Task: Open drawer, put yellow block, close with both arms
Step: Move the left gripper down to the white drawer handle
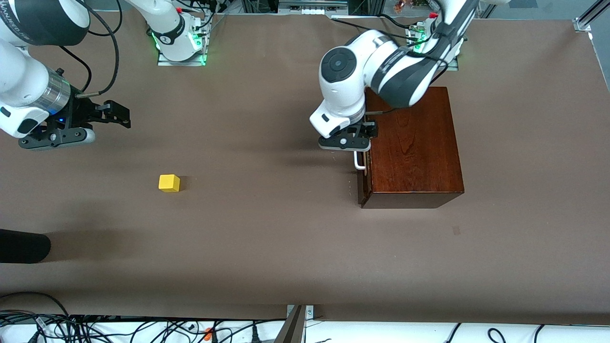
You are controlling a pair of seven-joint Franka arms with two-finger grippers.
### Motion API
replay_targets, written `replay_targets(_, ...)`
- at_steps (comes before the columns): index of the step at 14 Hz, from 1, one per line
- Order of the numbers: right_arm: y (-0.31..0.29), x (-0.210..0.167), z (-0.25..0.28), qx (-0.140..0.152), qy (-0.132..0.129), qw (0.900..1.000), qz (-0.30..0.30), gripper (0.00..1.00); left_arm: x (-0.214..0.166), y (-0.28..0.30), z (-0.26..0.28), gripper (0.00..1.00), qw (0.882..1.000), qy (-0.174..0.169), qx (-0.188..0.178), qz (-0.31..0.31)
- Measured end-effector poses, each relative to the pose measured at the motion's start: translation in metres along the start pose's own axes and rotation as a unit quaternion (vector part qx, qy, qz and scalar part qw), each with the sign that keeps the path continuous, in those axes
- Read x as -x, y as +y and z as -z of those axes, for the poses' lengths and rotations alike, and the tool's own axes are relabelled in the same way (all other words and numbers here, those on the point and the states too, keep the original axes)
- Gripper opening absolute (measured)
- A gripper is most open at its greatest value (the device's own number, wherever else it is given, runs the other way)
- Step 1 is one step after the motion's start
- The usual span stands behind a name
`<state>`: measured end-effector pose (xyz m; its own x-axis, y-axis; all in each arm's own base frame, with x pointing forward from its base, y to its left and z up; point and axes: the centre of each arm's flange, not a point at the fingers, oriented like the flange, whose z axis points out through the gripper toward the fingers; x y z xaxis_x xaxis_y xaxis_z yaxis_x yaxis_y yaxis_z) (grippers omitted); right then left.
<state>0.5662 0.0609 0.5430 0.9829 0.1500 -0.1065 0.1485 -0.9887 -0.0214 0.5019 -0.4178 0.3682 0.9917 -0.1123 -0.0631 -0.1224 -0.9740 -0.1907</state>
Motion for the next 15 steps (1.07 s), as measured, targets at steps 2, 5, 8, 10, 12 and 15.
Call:
replay_targets(2, 0.0, 0.0, 0.0, 0.0, 0.0, 1.0, 0.0, 1.0, -0.002, 0.002, -0.012, 1.0, 1.0, -0.008, -0.004, -0.001)
replay_targets(5, 0.0, 0.0, 0.0, 0.0, 0.0, 1.0, 0.0, 1.0, -0.004, 0.005, -0.025, 1.0, 1.0, -0.011, -0.011, -0.006)
replay_targets(8, 0.0, 0.0, 0.0, 0.0, 0.0, 1.0, 0.0, 1.0, -0.005, 0.009, -0.036, 1.0, 0.999, -0.001, -0.032, -0.009)
replay_targets(10, 0.0, 0.0, 0.0, 0.0, 0.0, 1.0, 0.0, 1.0, -0.003, 0.016, -0.042, 1.0, 0.999, 0.006, -0.043, -0.011)
replay_targets(12, 0.0, 0.0, 0.0, 0.0, 0.0, 1.0, 0.0, 1.0, -0.002, 0.023, -0.05, 1.0, 0.999, 0.009, -0.045, -0.014)
replay_targets(15, 0.0, 0.0, 0.0, 0.0, 0.0, 1.0, 0.0, 1.0, -0.003, 0.025, -0.055, 1.0, 0.999, 0.012, -0.04, -0.012)
